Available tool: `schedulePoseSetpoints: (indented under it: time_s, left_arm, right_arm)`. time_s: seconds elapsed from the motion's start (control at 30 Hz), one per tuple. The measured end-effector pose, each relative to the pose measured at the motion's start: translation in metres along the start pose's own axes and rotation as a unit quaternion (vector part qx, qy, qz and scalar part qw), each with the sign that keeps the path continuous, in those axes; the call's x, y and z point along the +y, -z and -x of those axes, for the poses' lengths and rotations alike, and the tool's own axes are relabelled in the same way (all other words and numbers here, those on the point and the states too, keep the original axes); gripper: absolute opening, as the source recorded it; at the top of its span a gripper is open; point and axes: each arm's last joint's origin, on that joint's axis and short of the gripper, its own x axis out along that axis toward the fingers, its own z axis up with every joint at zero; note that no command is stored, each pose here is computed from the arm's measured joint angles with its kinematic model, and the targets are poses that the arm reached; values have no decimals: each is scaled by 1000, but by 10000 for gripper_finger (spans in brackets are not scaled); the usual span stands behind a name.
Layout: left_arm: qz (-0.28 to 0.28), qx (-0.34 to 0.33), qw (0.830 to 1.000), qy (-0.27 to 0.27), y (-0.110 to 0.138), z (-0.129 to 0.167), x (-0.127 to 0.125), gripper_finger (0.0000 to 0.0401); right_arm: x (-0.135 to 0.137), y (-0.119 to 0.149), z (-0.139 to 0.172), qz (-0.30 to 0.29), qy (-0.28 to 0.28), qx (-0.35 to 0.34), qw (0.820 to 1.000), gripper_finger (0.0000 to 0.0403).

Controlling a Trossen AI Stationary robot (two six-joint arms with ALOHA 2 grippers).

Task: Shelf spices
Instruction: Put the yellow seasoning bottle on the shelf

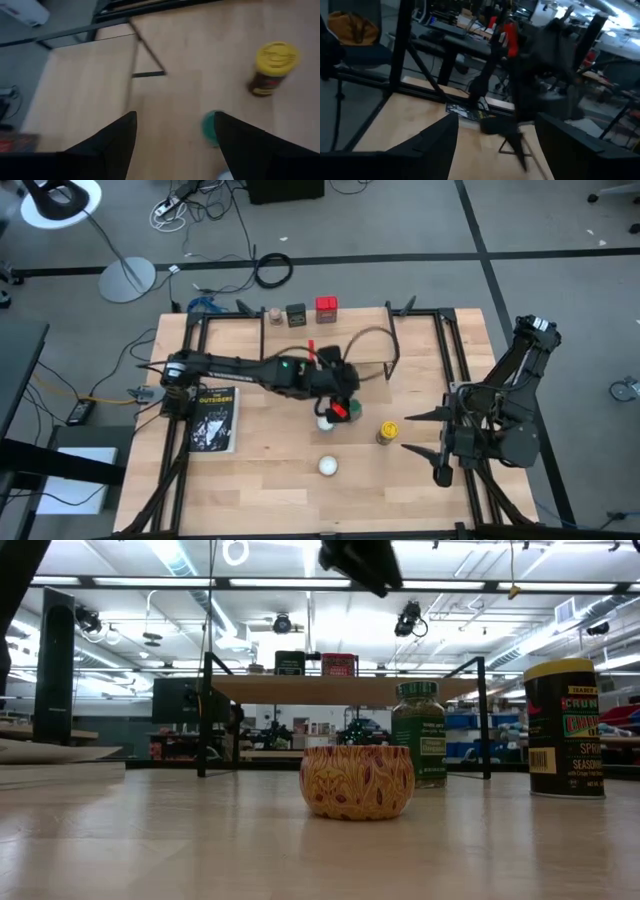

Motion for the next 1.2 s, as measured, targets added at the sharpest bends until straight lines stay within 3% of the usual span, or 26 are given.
schedulePoseSetpoints:
  time_s: [0.2,0.4,0.53,0.63,0.83,1.03,1.2]
  left_arm:
    - [0,1,1000,-10,3,17,16,269]
    - [25,-94,995,-16,-2,55,41,269]
    - [60,-177,982,-8,10,91,60,269]
    - [83,-223,971,-14,31,114,70,269]
    - [146,-267,952,-22,96,137,76,269]
    - [237,-243,941,12,155,123,62,269]
    - [255,-254,932,51,183,103,37,269]
  right_arm:
    - [0,10,-2,-36,2,24,999,263]
    - [0,36,-4,-82,15,85,993,263]
    - [2,49,-12,-90,13,129,987,263]
    - [1,63,-22,-108,13,187,976,263]
    - [-1,92,-40,-131,14,336,933,264]
    - [-4,104,-58,-163,-16,428,889,282]
    - [-9,111,-75,-178,-38,464,867,301]
